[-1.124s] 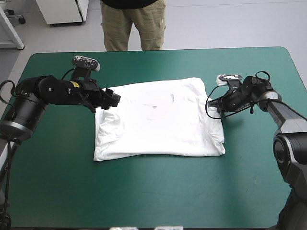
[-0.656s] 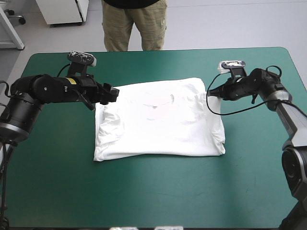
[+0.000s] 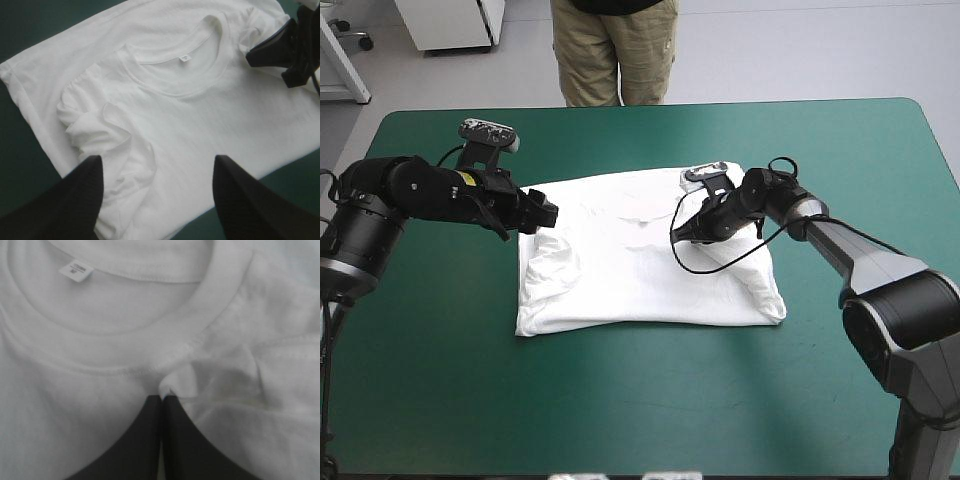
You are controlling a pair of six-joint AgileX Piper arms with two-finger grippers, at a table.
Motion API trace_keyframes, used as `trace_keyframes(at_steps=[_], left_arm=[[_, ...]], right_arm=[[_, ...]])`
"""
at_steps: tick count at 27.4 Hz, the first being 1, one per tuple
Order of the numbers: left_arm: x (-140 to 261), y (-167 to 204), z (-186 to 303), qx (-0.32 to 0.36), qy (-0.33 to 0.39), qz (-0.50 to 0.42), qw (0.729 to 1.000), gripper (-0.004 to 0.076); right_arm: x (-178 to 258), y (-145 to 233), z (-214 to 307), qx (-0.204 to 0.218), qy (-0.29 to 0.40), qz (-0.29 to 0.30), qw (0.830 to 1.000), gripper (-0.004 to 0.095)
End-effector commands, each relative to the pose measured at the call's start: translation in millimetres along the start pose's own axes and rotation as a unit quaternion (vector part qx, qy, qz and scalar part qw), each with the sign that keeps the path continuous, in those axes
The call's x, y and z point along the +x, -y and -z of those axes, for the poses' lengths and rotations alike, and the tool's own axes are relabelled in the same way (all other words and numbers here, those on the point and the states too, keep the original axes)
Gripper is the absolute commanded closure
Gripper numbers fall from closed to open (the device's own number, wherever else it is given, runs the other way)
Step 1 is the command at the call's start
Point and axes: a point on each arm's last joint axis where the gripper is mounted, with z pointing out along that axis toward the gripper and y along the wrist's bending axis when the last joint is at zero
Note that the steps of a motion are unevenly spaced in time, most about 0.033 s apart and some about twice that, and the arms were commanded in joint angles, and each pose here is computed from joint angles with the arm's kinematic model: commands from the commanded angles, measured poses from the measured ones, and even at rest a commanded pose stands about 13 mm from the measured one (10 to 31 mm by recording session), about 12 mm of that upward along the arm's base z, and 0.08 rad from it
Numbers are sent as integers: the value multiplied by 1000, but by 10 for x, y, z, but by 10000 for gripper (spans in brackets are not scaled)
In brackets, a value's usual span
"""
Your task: Fold the cloth
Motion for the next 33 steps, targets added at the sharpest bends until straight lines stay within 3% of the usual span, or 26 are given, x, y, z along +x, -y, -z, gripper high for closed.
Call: trace_keyframes(at_steps=[1,3,6,9,14,19,29,33], left_arm=[[-64,80,331,-11,62,-4,998,268],[-31,63,360,-26,50,-5,998,268],[55,69,401,-31,32,-1,999,268],[187,60,408,-43,25,7,999,268],[666,-51,148,-87,-20,53,995,268],[1169,-113,-286,-86,-61,115,988,268],[1432,-285,-752,-98,-70,175,977,268],[1483,-322,-929,-97,-111,177,973,269]], right_arm=[[-141,-67,82,3,42,5,999,914],[-145,-54,92,12,43,15,999,845],[-205,-147,500,21,70,36,997,618],[-220,-247,949,38,96,50,993,520],[-113,-440,1847,78,155,75,982,516],[170,-590,2304,70,147,75,984,517],[601,-580,2271,71,135,52,987,517],[700,-537,2119,70,109,43,991,517]])
